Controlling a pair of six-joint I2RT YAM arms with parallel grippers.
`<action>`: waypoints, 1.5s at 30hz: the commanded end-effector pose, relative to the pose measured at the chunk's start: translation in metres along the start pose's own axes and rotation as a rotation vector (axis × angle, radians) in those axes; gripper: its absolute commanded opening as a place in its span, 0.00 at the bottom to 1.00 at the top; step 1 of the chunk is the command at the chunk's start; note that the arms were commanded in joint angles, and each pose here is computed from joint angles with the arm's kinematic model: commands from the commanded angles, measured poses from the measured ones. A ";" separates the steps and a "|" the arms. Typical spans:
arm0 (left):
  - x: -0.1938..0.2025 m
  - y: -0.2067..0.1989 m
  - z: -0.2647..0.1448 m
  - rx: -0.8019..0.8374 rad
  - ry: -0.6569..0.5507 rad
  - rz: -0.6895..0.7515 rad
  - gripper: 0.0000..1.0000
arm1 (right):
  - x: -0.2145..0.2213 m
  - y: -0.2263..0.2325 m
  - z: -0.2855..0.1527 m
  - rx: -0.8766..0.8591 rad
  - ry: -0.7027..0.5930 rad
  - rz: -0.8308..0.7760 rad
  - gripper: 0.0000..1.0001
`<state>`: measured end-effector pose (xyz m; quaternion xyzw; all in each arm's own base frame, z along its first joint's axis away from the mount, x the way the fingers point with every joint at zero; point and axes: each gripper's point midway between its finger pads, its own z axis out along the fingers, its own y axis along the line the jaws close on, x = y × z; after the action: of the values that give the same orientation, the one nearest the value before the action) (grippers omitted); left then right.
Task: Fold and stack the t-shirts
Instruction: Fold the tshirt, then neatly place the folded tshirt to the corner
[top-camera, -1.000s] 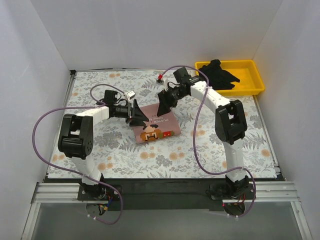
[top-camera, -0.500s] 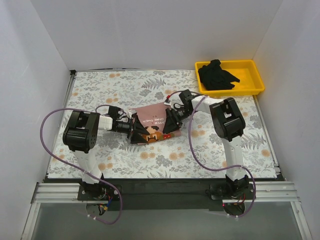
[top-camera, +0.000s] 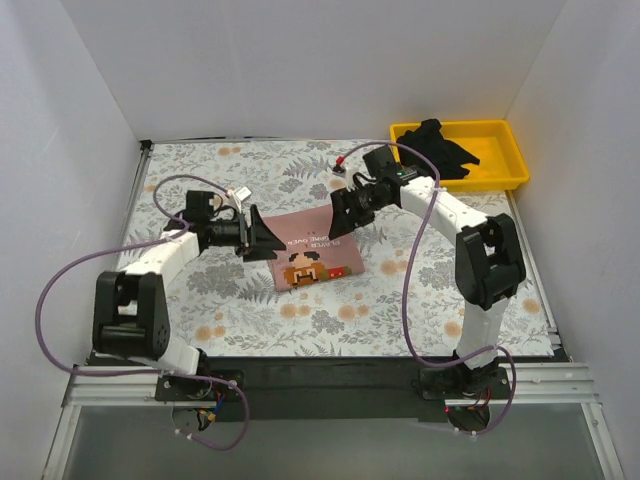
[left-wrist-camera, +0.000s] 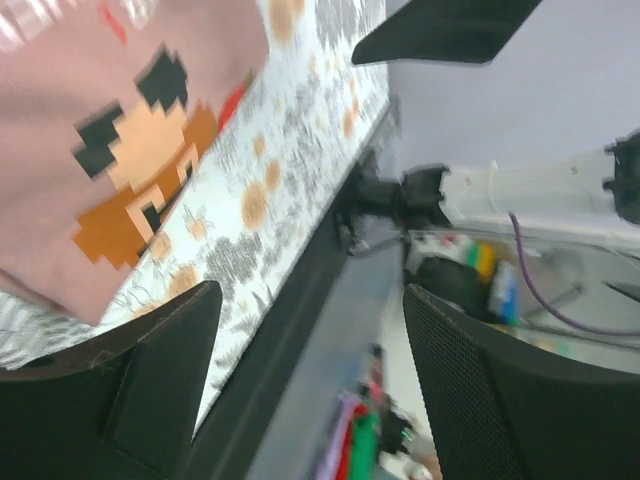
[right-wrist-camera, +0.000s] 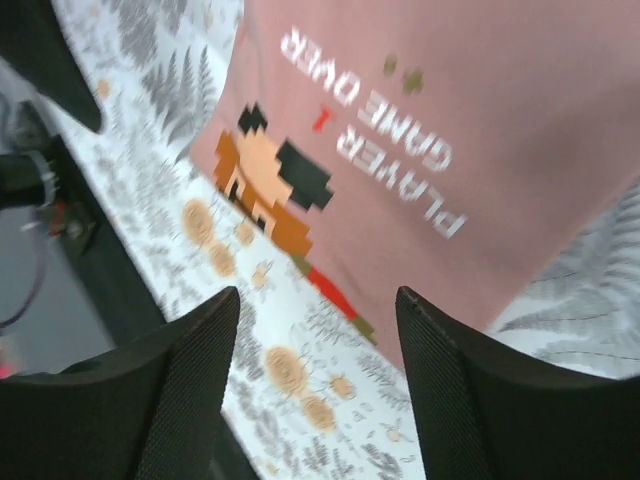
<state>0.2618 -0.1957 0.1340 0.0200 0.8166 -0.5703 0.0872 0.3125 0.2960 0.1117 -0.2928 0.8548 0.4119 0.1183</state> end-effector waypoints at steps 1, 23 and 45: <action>-0.042 -0.022 -0.038 -0.149 -0.215 0.153 0.73 | -0.037 -0.007 -0.011 0.322 -0.067 -0.180 0.71; -0.110 -0.080 -0.138 -0.547 -0.617 0.536 0.84 | 0.043 -0.078 0.064 0.538 0.318 -0.263 0.92; -0.129 -0.100 -0.138 -0.510 -0.590 0.643 0.85 | 0.203 -0.249 -0.191 0.756 0.440 -0.033 0.98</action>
<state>0.3577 -0.0917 0.2796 0.0692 0.8327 -0.2764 0.4747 0.3320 -0.0006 0.0205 -0.2910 0.9463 0.0394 0.1353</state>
